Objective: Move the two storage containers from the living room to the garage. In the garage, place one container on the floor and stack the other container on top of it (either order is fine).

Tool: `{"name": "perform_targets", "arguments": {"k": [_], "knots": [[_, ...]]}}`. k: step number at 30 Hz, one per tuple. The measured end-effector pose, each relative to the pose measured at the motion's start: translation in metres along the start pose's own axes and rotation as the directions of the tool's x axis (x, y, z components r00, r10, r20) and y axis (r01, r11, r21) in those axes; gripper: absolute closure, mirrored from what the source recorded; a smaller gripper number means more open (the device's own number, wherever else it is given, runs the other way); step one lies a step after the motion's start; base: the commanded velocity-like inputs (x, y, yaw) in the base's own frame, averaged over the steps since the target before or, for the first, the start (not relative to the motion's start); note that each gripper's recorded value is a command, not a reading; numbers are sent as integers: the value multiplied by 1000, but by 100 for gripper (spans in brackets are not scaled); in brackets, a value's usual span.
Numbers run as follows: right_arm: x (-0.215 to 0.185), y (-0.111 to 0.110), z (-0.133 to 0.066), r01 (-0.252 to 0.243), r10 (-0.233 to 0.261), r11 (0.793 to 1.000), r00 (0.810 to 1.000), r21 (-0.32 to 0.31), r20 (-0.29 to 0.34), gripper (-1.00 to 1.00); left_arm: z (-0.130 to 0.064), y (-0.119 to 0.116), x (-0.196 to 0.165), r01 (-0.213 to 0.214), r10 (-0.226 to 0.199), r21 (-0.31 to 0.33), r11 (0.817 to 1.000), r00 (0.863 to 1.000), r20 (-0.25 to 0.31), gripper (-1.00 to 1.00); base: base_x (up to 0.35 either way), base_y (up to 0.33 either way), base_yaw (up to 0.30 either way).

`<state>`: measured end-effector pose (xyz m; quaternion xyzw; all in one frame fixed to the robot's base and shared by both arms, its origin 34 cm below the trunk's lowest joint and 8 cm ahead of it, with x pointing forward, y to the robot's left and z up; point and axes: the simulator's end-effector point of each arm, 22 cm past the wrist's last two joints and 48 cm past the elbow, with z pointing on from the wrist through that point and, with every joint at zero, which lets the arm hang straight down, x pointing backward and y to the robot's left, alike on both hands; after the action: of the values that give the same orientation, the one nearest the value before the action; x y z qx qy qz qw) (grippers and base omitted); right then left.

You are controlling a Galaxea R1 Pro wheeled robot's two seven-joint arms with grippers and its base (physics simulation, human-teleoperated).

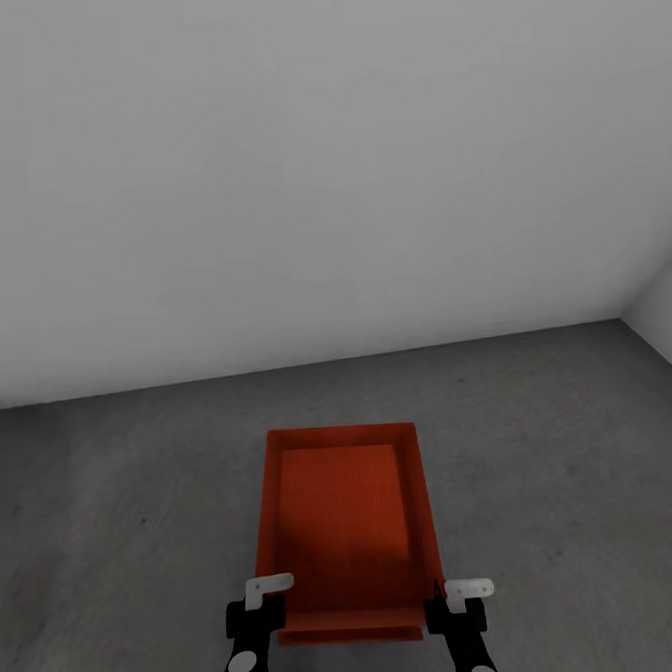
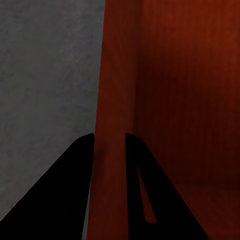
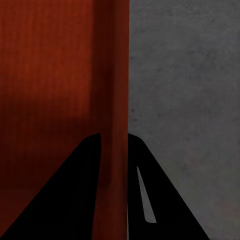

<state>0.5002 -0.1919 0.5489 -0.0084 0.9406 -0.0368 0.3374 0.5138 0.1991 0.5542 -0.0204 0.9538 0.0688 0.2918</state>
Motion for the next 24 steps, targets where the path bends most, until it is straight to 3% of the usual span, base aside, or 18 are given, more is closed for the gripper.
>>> {"name": "perform_targets", "arguments": {"k": [24], "knots": [[18,2,27,0,0,1000,1000,0,2,100,28,-4,15,0,0,0,1000,1000,2,100,0,0,0]]}}
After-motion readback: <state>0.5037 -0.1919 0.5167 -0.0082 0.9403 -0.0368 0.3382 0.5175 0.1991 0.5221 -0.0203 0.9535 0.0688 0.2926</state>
